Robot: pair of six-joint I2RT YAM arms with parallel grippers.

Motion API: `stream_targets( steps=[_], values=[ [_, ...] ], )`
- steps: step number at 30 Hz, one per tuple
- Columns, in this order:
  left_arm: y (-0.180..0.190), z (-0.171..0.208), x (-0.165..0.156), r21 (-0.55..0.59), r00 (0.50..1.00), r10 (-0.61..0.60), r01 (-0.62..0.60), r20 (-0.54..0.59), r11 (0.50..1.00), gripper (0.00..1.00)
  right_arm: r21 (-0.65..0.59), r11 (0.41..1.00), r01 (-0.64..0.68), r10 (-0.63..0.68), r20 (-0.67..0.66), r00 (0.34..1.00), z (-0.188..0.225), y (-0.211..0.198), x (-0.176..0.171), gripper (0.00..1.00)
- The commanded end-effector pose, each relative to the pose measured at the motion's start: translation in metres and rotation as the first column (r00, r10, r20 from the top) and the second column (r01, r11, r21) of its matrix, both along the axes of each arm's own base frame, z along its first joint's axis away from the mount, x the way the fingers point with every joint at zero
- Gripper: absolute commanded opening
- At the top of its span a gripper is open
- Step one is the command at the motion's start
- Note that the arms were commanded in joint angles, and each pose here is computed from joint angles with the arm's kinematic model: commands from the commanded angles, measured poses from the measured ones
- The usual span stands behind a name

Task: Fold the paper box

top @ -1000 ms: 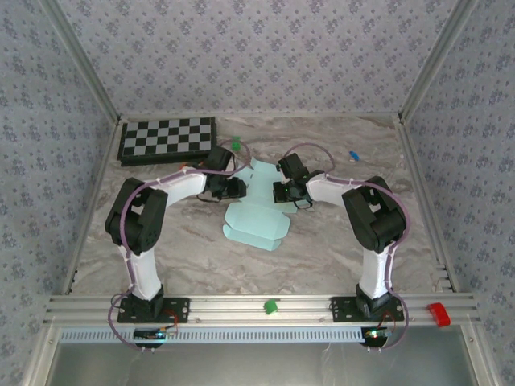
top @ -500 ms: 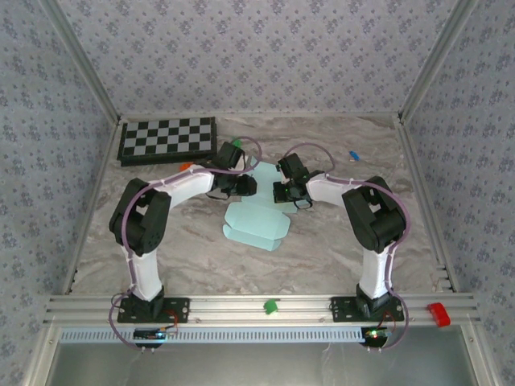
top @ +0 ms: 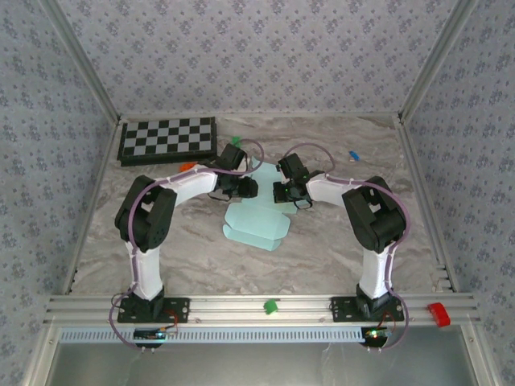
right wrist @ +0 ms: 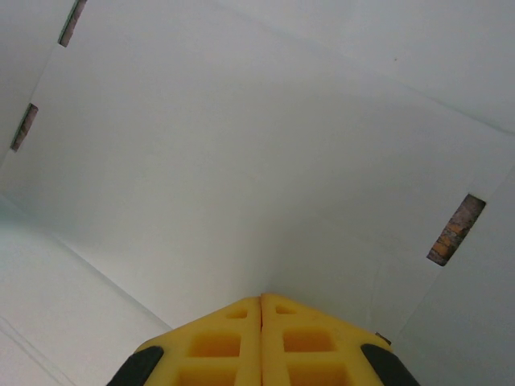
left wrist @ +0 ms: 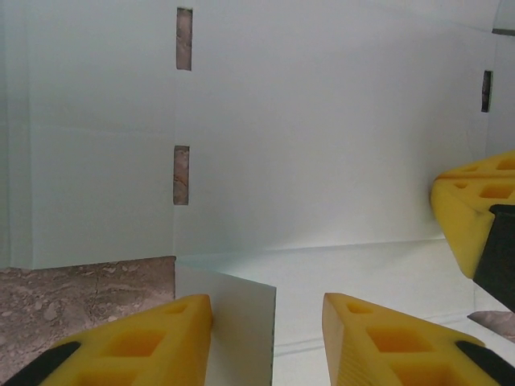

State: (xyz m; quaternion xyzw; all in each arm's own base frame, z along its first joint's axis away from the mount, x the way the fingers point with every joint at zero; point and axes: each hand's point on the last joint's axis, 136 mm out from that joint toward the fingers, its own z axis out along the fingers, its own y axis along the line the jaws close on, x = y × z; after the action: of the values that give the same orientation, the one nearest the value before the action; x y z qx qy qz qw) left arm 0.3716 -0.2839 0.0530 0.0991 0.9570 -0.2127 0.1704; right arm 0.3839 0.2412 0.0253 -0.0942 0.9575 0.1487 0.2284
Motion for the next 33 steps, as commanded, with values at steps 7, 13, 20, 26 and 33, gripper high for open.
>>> stream_targets(
  steps=[7,13,20,26,33],
  values=[
    [0.027,0.052,0.018,-0.058,0.988,0.114,-0.109,0.101,0.992,0.48,-0.109,0.994,-0.023,0.008,-0.133,0.991,-0.027,-0.021,-0.036,0.07],
    [0.037,0.062,0.016,-0.045,0.987,0.104,-0.1,0.119,0.994,0.48,-0.11,0.992,-0.058,0.043,-0.138,0.99,-0.026,-0.02,-0.047,0.07],
    [0.043,0.068,-0.008,-0.02,0.991,0.068,-0.066,0.118,0.998,0.35,-0.099,0.994,-0.048,0.038,-0.102,0.994,-0.005,-0.022,-0.047,0.08],
    [0.035,0.064,-0.042,-0.003,0.993,0.027,-0.027,0.111,1.0,0.14,-0.068,0.996,-0.05,0.047,-0.035,0.998,0.032,-0.017,-0.032,0.13],
    [0.005,0.054,-0.053,-0.107,0.996,0.014,-0.005,0.084,0.994,0.0,-0.017,0.997,-0.072,0.072,0.0,0.997,0.058,-0.026,-0.002,0.28]
  ],
)
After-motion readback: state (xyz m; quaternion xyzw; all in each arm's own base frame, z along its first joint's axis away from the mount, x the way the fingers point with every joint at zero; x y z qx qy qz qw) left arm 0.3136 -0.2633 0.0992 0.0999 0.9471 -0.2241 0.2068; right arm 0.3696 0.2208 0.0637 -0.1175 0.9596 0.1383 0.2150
